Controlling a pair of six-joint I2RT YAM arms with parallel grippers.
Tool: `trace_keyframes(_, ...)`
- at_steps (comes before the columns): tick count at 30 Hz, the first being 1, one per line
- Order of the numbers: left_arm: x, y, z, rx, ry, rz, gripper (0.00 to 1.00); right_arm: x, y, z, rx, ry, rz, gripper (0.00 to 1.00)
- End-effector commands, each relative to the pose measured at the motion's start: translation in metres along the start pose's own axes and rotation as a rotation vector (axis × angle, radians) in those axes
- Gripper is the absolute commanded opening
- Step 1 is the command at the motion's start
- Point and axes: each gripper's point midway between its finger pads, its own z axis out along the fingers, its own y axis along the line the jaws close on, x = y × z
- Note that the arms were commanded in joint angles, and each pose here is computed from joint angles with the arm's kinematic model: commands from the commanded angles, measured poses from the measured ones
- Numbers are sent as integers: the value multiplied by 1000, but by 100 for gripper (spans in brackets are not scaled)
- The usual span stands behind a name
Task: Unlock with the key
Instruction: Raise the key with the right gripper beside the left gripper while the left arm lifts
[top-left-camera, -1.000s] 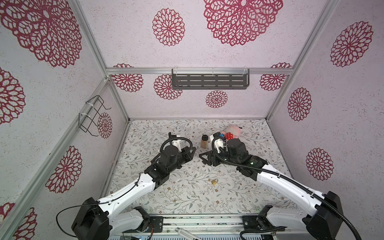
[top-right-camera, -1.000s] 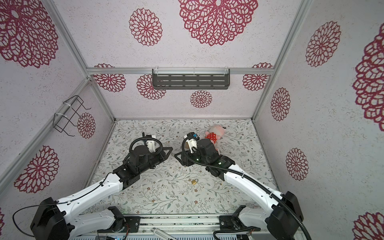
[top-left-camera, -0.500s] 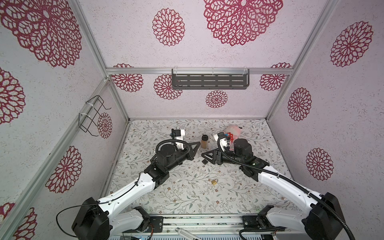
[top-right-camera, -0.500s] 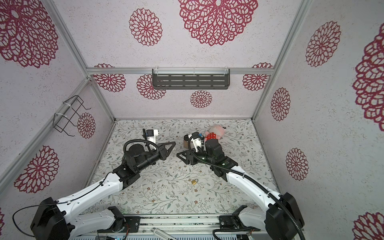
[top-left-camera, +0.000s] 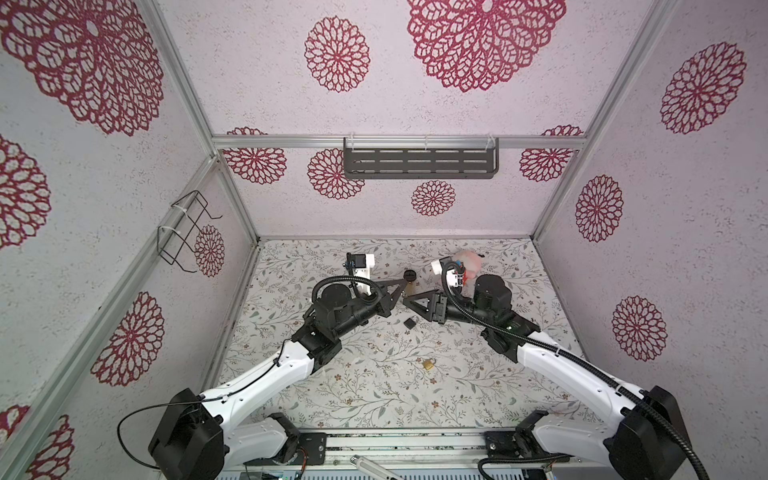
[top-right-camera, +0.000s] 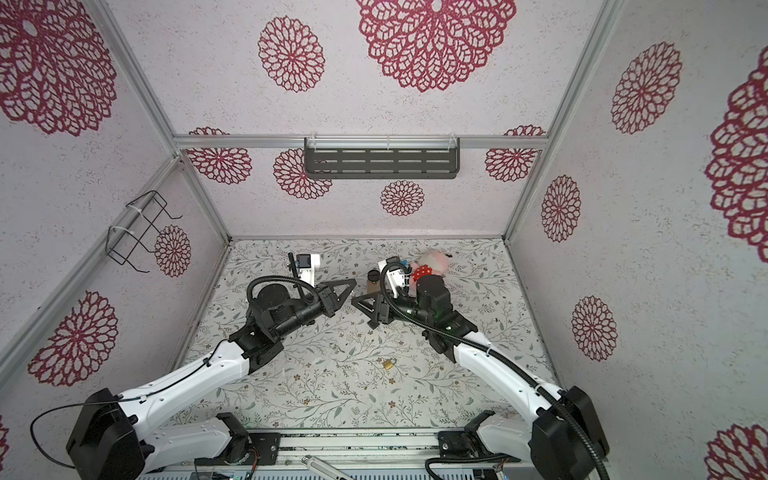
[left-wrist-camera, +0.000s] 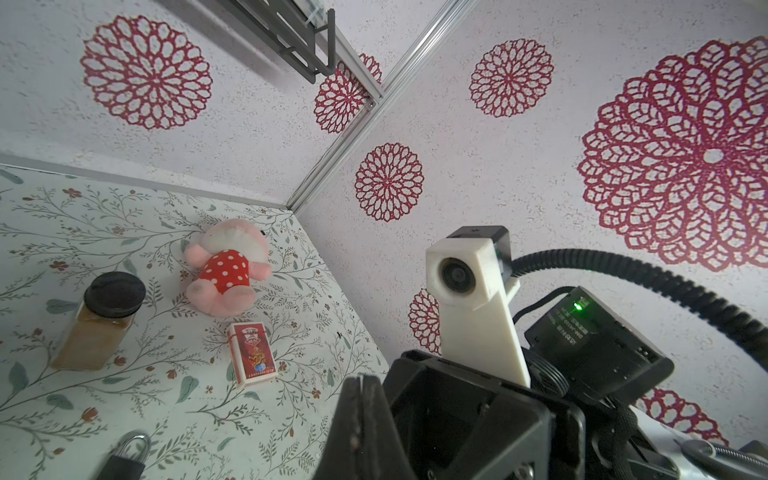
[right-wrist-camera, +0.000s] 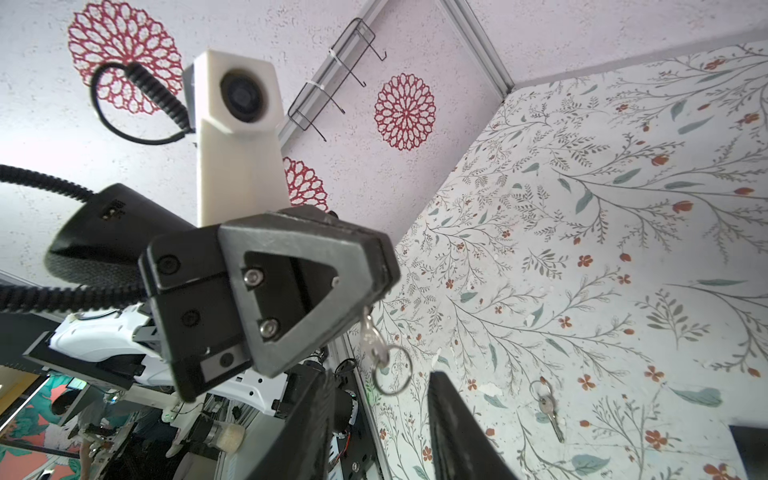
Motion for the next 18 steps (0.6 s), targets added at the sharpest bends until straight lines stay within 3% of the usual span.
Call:
trace_keyframes(1, -11, -11, 0, 47, -32, 15, 0, -21, 29, -5, -80, -48, -47, 37)
trace_keyframes(18, -17, -24, -1, 84, -35, 14, 0, -28, 32, 0, -121, -60, -32, 22)
